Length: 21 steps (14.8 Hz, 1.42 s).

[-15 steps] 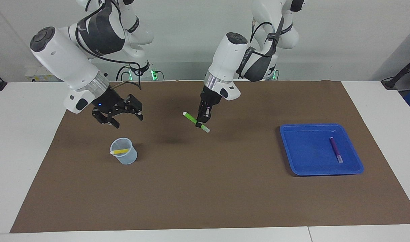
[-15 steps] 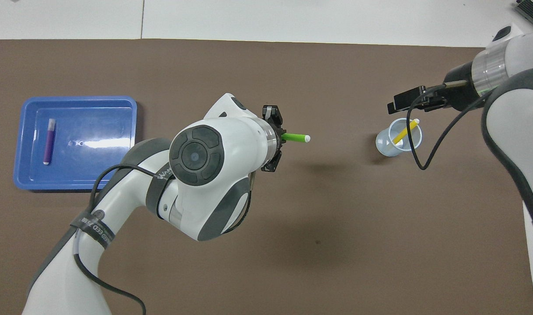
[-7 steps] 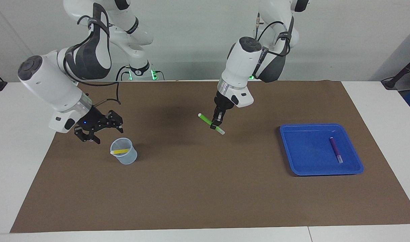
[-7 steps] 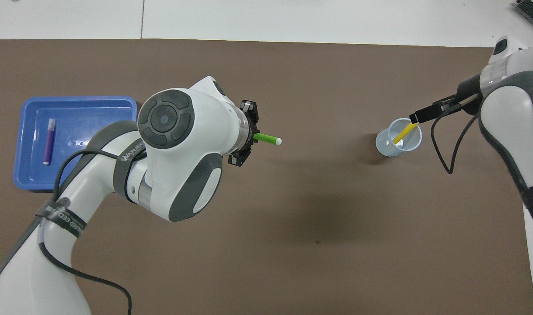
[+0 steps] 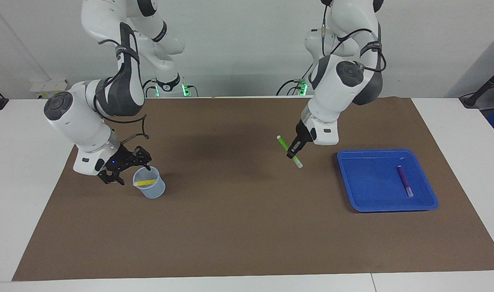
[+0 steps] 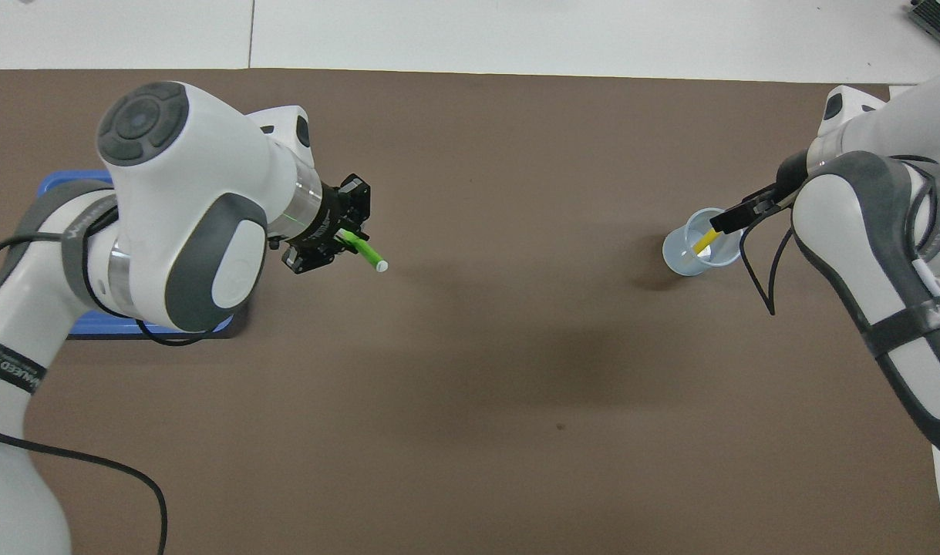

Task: Right arm passes pens to left for tray arrangement
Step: 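Carry the green pen to the tray while the right gripper returns, then lower the green pen into the blue tray and open the left gripper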

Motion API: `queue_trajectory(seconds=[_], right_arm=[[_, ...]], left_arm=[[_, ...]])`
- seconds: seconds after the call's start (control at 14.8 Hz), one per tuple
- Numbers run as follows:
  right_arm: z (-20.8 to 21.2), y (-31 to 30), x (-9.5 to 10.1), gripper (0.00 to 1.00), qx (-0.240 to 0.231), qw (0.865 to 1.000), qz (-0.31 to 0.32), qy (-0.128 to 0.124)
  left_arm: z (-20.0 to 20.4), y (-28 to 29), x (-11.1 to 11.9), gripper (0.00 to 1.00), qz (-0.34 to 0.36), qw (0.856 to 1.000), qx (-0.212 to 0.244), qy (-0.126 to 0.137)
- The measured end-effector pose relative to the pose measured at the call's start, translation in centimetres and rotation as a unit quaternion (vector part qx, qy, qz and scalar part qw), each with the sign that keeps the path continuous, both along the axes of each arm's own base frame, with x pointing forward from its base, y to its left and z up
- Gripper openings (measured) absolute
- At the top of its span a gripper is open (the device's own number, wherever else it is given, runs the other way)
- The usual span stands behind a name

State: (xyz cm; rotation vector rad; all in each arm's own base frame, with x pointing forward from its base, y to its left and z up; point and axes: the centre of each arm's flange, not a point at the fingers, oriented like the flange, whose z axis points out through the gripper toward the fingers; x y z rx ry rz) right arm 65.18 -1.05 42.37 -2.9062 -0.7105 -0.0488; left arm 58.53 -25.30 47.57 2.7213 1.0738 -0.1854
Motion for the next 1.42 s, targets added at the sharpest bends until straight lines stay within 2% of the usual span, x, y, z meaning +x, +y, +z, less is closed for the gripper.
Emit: queue_trajectory(seconds=[0.27, 0.41, 0.68, 0.74, 0.88, 1.02, 1.22, 1.42], right_arm=[[-0.2, -0.9, 0.0, 1.00, -0.003, 1.000, 0.027, -0.010], [-0.7, -1.5, -0.1, 0.99, -0.003, 0.999, 0.044, -0.011], [-2.3, -1.4, 0.4, 0.95, -0.003, 0.998, 0.065, -0.013], [-2.6, -1.1, 0.6, 0.88, -0.003, 0.998, 0.067, -0.015], [-3.3, -0.7, 0.8, 0.84, -0.003, 0.997, 0.070, -0.016], [-3.7, -0.7, 0.8, 0.74, -0.003, 0.997, 0.070, -0.016], [-3.8, -0.7, 0.8, 0.70, -0.004, 0.997, 0.070, -0.017], [-4.0, -0.7, 0.7, 0.62, -0.004, 0.997, 0.070, -0.015]], left_arm=[[-0.1, 5.4, 1.2, 0.18, -0.094, 0.996, -0.002, -0.007], [-0.7, 9.5, 1.8, 0.18, -0.163, 0.987, -0.005, -0.012], [-1.8, 17.1, 2.3, 0.18, -0.248, 0.968, -0.005, -0.028], [-2.0, 18.6, 2.4, 0.18, -0.269, 0.962, 0.004, -0.032], [-2.3, 21.5, 2.6, 0.18, -0.310, 0.950, 0.023, -0.039], [-3.0, 23.8, 2.8, 0.18, -0.340, 0.939, 0.042, -0.041], [-5.5, 27.5, 3.8, 0.18, -0.378, 0.922, 0.063, -0.054], [-8.3, 29.9, 5.2, 0.18, -0.378, 0.920, 0.073, -0.077]])
